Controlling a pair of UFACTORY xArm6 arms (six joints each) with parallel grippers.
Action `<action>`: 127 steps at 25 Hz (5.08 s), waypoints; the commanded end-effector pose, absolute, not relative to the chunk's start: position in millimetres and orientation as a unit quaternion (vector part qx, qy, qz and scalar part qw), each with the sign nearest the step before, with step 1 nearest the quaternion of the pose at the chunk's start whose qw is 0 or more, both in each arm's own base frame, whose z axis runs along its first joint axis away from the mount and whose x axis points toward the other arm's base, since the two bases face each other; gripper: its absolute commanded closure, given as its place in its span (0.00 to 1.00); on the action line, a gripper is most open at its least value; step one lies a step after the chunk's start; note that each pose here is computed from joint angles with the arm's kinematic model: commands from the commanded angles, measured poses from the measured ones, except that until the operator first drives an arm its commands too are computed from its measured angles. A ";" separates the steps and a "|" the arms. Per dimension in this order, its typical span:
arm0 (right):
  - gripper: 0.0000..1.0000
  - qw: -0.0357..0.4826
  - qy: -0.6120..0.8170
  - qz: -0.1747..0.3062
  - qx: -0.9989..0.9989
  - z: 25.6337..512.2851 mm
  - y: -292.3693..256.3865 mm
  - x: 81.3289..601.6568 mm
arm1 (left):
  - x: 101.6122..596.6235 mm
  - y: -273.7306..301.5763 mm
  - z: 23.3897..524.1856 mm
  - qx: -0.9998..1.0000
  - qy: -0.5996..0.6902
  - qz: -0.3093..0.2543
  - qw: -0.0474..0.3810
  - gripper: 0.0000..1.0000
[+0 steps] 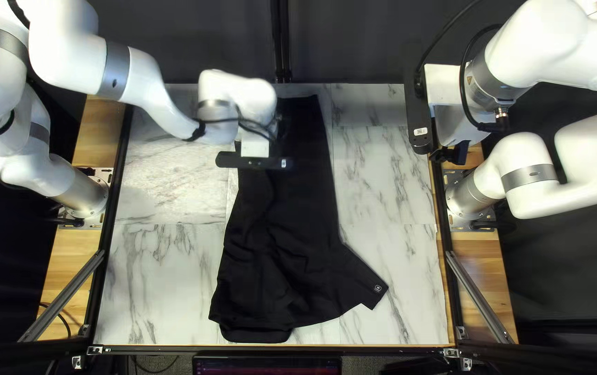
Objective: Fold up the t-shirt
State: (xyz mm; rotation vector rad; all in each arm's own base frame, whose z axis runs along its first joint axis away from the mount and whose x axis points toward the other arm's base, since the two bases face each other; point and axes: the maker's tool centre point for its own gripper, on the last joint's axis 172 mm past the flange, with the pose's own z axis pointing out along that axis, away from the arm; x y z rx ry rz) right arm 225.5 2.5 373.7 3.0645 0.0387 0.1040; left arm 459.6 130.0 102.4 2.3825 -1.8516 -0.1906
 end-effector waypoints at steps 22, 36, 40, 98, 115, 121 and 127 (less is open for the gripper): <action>0.00 0.038 0.013 0.034 0.999 373.7 2.5 225.5 | 464.9 81.3 72.3 0.790 -0.589 -0.123 0.113 0.00; 0.00 0.038 0.013 0.034 0.999 373.7 2.5 225.5 | 431.3 76.8 61.0 0.766 -0.604 -0.162 0.151 0.00; 0.00 0.038 0.013 0.034 0.999 373.7 2.5 225.5 | 404.7 81.0 70.5 0.772 -0.594 -0.168 0.150 0.00; 0.00 0.038 0.013 0.034 0.999 373.7 2.5 225.5 | 406.3 123.0 44.1 0.694 -0.679 -0.174 0.166 0.00; 0.00 0.038 0.013 0.034 0.999 373.7 2.5 225.5 | 404.7 144.2 37.8 0.693 -0.679 -0.176 0.168 0.20; 0.00 0.038 0.013 0.034 0.999 373.7 2.5 225.5 | 400.6 149.6 36.1 0.694 -0.677 -0.179 0.170 1.00; 0.00 0.038 0.013 0.034 0.999 373.7 2.5 225.5 | 398.2 154.5 48.1 0.699 -0.672 -0.180 0.163 1.00</action>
